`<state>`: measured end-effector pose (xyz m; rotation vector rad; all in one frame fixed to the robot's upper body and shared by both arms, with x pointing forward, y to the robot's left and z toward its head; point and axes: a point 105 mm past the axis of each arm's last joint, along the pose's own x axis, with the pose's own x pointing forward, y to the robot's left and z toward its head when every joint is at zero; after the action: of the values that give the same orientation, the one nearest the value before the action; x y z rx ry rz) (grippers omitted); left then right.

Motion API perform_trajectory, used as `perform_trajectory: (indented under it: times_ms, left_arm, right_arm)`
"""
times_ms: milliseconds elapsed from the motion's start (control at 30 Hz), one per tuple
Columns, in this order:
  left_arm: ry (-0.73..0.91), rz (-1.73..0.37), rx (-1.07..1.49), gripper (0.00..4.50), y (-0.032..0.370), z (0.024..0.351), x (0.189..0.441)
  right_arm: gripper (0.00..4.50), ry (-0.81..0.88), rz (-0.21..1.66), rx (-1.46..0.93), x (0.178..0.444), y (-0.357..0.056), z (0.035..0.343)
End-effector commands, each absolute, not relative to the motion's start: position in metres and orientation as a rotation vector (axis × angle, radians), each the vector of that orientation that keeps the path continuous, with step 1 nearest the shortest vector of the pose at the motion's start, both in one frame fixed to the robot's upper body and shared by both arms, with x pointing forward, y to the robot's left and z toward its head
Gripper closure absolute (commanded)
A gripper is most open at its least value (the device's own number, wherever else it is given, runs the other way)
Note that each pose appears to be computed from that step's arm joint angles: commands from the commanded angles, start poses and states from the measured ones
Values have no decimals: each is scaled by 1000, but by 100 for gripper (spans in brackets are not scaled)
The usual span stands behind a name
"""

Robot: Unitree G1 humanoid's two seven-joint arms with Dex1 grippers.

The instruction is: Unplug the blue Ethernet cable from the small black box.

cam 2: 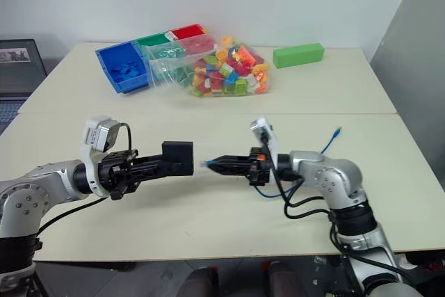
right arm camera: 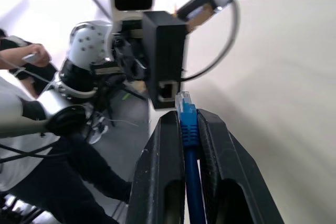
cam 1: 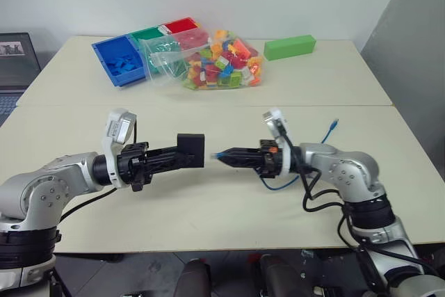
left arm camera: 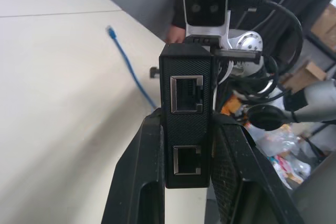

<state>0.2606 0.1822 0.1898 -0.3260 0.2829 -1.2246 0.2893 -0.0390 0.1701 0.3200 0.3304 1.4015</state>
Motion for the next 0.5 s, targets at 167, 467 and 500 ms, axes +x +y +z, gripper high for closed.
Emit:
perform_trajectory:
  times_ms: [167,467,500]
  left_arm:
    - [208,-1134,-269,371,195,201,264]
    - [163,-1041,-244,371,192,197,279]
    - [157,-1036,-238,371,192,197,280]
  right_arm:
    - [441,202,981,148,355,-85,150]
    - [441,67,488,-179,440,-116,130]
    - [441,60,472,-187,443,-118,130]
